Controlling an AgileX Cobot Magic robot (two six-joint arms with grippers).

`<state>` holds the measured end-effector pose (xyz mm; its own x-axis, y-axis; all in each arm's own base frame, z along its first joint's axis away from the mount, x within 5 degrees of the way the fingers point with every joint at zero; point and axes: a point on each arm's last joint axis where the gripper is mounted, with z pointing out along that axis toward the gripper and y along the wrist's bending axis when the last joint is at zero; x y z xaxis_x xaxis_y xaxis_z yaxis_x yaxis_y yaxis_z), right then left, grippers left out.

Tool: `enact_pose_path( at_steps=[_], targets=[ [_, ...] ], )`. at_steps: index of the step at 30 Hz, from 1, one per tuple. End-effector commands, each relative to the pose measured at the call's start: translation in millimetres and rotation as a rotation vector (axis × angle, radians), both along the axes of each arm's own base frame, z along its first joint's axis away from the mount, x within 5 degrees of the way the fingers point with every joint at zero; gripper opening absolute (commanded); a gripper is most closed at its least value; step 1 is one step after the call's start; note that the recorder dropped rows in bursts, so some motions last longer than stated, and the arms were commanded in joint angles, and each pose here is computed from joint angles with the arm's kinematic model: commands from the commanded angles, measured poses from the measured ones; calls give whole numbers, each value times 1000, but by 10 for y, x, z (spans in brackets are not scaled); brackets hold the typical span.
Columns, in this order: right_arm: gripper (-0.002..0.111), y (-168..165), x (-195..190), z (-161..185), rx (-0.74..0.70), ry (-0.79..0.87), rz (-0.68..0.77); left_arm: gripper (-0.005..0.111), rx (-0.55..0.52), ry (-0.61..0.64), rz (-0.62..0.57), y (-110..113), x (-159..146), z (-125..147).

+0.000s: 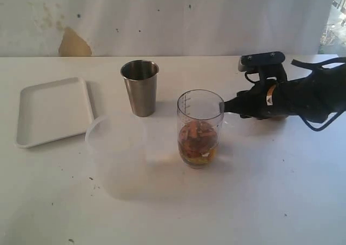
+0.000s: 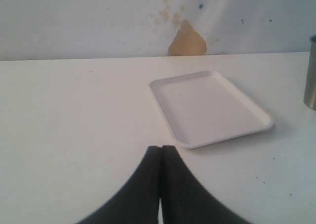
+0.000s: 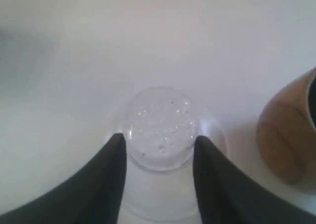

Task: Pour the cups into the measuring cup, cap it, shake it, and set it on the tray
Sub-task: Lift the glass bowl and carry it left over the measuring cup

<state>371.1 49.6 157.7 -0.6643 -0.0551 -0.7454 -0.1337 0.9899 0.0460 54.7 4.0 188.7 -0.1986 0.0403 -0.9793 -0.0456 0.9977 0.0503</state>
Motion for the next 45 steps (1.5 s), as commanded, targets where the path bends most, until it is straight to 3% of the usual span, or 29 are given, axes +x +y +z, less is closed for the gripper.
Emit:
enact_pose_path(
  at_steps=[1, 8, 19, 30, 37, 45],
  targets=[
    [0, -19, -54, 343, -4, -88, 6, 0, -5, -5, -1, -2, 0, -9],
    [0, -106, -321, 1016, -28, -192, -43, 0, -5, -5, -1, -2, 0, -9],
    [0, -236, -805, 1576, -48, -196, -131, 0, -5, -5, -1, -2, 0, -9],
    [0, 129, -1150, 1730, 111, -103, 103, 0, -5, -5, -1, -2, 0, -9],
    [0, 416, -1256, 1712, 90, -82, 267, 0, -5, -5, -1, -2, 0, -9],
    [0, 606, -1223, 1722, 99, -157, 310, 0, -5, -5, -1, -2, 0, -9]
  ],
)
